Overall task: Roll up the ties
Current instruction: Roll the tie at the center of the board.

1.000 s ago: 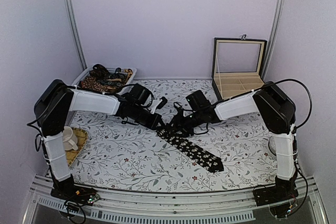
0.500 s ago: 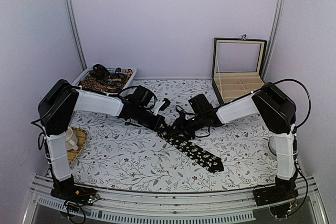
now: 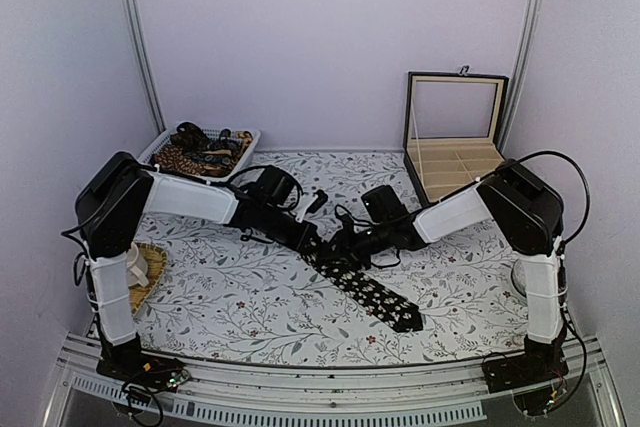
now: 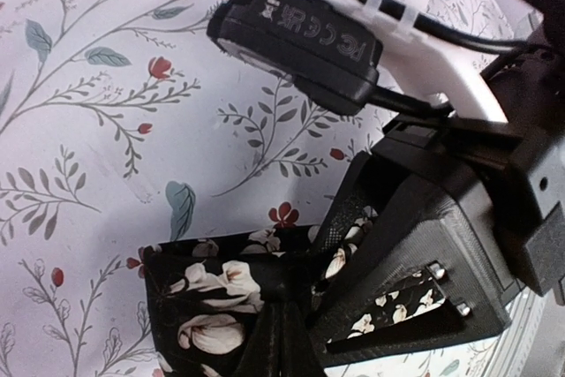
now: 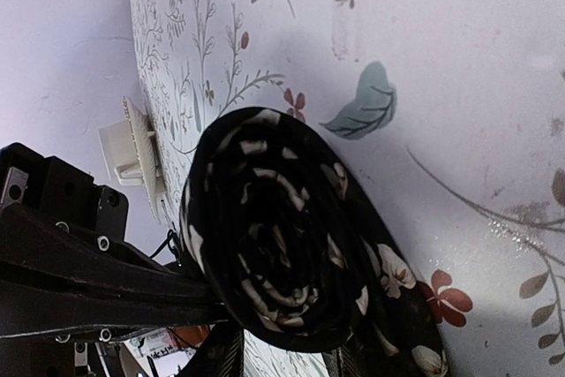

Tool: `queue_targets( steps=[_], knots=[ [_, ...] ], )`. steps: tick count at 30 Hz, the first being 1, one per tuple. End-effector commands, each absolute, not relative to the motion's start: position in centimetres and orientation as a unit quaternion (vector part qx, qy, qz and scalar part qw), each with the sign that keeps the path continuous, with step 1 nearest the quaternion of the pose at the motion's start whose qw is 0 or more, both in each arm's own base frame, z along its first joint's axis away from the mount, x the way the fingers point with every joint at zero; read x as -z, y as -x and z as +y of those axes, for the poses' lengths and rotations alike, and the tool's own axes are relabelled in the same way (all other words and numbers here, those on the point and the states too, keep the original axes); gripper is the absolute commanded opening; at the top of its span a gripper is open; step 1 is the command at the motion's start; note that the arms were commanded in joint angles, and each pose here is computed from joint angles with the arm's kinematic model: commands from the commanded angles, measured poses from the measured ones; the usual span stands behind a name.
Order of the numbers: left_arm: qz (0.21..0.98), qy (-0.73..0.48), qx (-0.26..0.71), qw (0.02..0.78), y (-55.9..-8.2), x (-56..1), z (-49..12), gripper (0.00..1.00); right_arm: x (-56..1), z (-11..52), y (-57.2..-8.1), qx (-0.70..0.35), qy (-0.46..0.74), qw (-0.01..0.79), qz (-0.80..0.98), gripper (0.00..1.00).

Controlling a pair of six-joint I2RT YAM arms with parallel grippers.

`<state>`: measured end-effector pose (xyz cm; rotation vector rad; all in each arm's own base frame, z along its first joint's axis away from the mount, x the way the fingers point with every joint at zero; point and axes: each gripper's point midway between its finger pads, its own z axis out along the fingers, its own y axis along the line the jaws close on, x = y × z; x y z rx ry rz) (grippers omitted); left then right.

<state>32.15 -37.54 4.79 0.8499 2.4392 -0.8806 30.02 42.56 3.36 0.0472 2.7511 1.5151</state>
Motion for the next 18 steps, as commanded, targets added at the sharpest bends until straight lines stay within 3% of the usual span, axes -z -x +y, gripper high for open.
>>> queue_targets(
  steps=[1,5,10,13,15,18],
  knots=[
    [0.869,-0.306,0.325,0.215,-30.8,-6.4,-37.8,0.0,-5.0,42.1,-30.7,-0.495,-0.031,0.035,0.868,0.35],
    [0.863,-0.299,0.337,0.231,-30.7,-7.4,-37.8,0.0,-4.3,41.4,-31.3,-0.49,-0.05,0.045,0.869,0.34],
    [0.856,-0.296,0.347,0.242,-30.8,-8.2,-37.8,0.0,-2.4,41.5,-31.6,-0.479,-0.058,0.032,0.875,0.21],
    [0.856,-0.293,0.346,0.25,-31.1,-8.7,-37.5,0.02,-1.0,41.4,-31.2,-0.47,-0.063,0.016,0.88,0.19],
    [0.855,-0.286,0.343,0.262,-31.7,-9.4,-36.8,0.11,-0.4,41.2,-30.9,-0.463,-0.064,0.009,0.884,0.19],
    [0.857,-0.275,0.336,0.277,-33.0,-10.2,-35.3,0.34,0.4,41.0,-30.5,-0.455,-0.062,0.002,0.889,0.19]
  ],
)
